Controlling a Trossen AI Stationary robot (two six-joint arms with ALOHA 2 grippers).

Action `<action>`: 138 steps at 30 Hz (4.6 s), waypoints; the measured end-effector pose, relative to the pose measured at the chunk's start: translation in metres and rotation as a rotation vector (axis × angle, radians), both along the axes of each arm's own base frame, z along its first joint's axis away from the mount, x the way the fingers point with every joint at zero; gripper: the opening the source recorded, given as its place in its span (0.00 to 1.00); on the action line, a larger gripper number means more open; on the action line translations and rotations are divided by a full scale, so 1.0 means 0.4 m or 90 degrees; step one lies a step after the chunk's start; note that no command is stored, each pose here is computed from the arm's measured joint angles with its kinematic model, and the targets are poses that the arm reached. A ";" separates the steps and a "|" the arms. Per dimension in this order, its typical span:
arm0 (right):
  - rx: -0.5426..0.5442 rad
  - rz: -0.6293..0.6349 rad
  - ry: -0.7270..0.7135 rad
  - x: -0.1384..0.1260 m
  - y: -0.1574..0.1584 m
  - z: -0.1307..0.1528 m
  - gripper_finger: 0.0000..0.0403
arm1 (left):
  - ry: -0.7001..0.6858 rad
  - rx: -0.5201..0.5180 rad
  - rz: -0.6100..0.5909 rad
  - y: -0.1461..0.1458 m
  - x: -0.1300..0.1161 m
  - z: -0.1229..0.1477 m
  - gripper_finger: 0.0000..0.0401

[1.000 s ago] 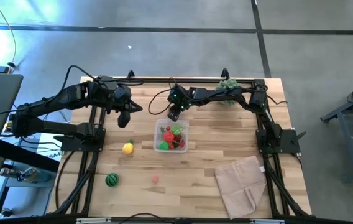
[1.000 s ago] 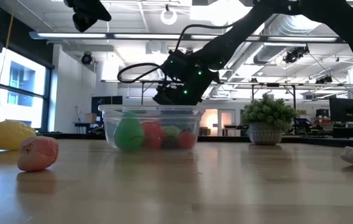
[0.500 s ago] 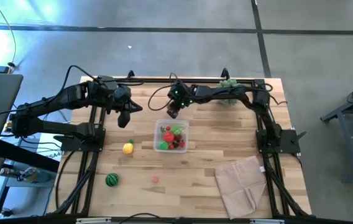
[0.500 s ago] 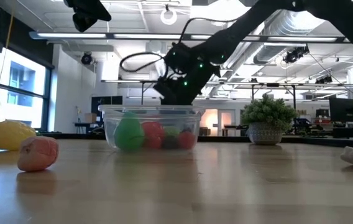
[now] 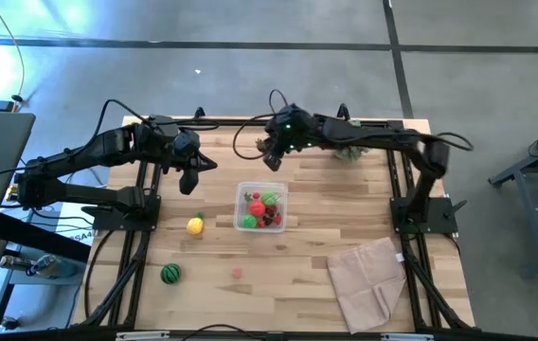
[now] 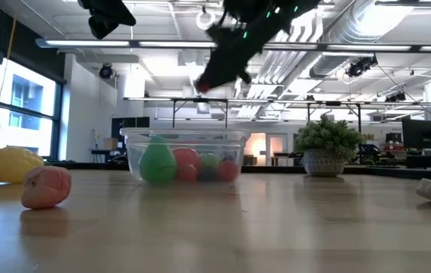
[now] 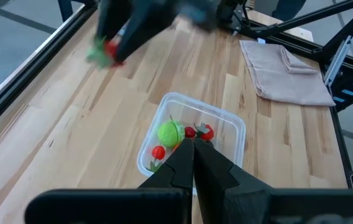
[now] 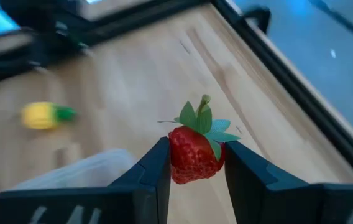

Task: Pick and placing Produce into tupperware
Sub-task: Put the red strawberry into the transparent bin, then put the yellow pineapple into the transparent bin

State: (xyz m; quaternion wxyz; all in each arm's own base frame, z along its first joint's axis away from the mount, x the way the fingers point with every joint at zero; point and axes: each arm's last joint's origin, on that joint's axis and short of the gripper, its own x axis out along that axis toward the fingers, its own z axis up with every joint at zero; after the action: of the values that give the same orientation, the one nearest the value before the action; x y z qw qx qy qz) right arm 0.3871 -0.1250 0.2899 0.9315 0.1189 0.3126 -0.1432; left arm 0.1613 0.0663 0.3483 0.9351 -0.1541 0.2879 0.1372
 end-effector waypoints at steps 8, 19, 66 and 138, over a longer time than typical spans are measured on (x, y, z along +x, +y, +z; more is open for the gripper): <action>-0.024 0.120 -0.033 -0.041 0.179 0.109 0.24 | 0.000 0.000 0.000 0.000 0.000 0.000 0.00; 0.023 0.202 0.055 0.028 0.357 -0.103 0.24 | 0.000 0.000 0.000 0.000 0.000 0.000 0.00; -0.005 0.166 0.012 0.022 0.313 -0.101 0.45 | 0.000 0.000 0.000 0.000 0.000 0.000 0.00; -0.030 0.039 -0.192 -0.763 0.292 -0.026 0.00 | -0.005 0.002 0.000 0.000 0.001 0.002 0.00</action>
State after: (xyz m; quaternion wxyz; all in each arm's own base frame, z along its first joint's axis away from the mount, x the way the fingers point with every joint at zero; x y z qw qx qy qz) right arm 0.0820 -0.0083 0.2794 0.9743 0.1078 0.1691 -0.1027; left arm 0.1616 0.0665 0.3489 0.9364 -0.1531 0.2843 0.1372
